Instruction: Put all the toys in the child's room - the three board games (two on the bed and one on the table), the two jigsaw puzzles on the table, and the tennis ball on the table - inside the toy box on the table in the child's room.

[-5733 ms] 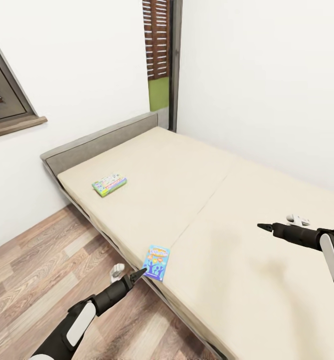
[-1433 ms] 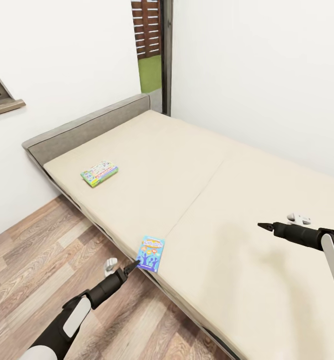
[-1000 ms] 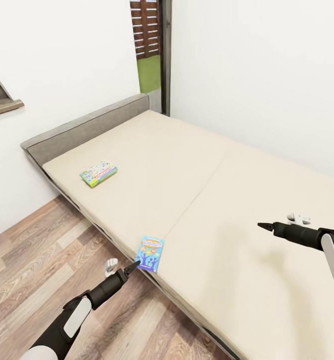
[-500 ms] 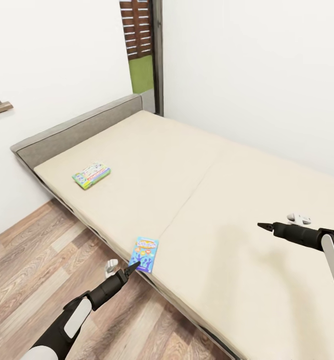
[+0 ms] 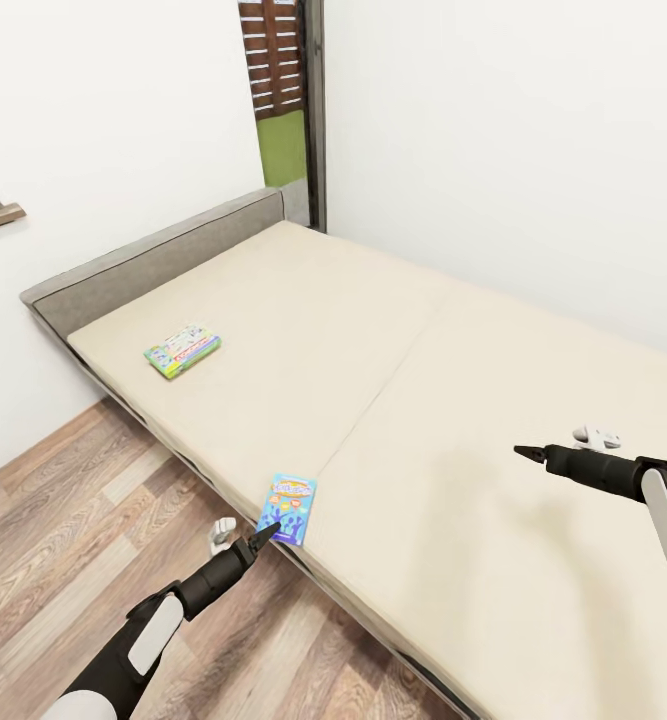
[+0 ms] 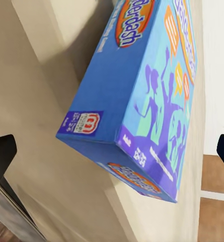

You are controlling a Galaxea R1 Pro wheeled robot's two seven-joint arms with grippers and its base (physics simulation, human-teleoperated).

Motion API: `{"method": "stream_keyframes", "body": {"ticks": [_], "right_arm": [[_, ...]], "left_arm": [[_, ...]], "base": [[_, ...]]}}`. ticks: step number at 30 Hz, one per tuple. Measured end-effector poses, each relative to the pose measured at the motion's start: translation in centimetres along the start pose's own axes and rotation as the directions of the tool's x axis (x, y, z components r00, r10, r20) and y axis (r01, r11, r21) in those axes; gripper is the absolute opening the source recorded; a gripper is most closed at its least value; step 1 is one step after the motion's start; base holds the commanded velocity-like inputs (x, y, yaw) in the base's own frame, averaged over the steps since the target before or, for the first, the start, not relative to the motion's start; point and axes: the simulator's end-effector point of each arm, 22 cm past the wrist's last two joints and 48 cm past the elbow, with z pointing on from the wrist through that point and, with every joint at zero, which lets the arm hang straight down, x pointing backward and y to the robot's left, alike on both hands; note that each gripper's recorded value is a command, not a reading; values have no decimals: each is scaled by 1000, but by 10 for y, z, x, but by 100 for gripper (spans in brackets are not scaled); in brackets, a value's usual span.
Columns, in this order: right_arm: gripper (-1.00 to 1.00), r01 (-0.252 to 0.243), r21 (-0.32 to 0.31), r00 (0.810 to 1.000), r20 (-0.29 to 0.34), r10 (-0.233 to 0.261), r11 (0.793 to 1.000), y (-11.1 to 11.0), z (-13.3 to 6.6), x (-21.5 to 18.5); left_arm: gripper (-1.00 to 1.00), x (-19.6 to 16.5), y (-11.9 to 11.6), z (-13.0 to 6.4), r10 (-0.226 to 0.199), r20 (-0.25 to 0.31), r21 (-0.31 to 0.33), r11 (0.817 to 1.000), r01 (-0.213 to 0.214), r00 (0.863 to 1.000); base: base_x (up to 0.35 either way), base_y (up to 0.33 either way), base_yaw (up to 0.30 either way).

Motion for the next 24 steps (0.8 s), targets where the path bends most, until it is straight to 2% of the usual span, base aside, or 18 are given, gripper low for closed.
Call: {"method": "stream_keyframes", "body": {"ticks": [24], "right_arm": [[100,3,-2,1000,4,-3,1000,2,0,-1]], "left_arm": [[100,-2,-6,2,5,4,19,1000,-5,1000]], "base": [[0,0,-1]]}}
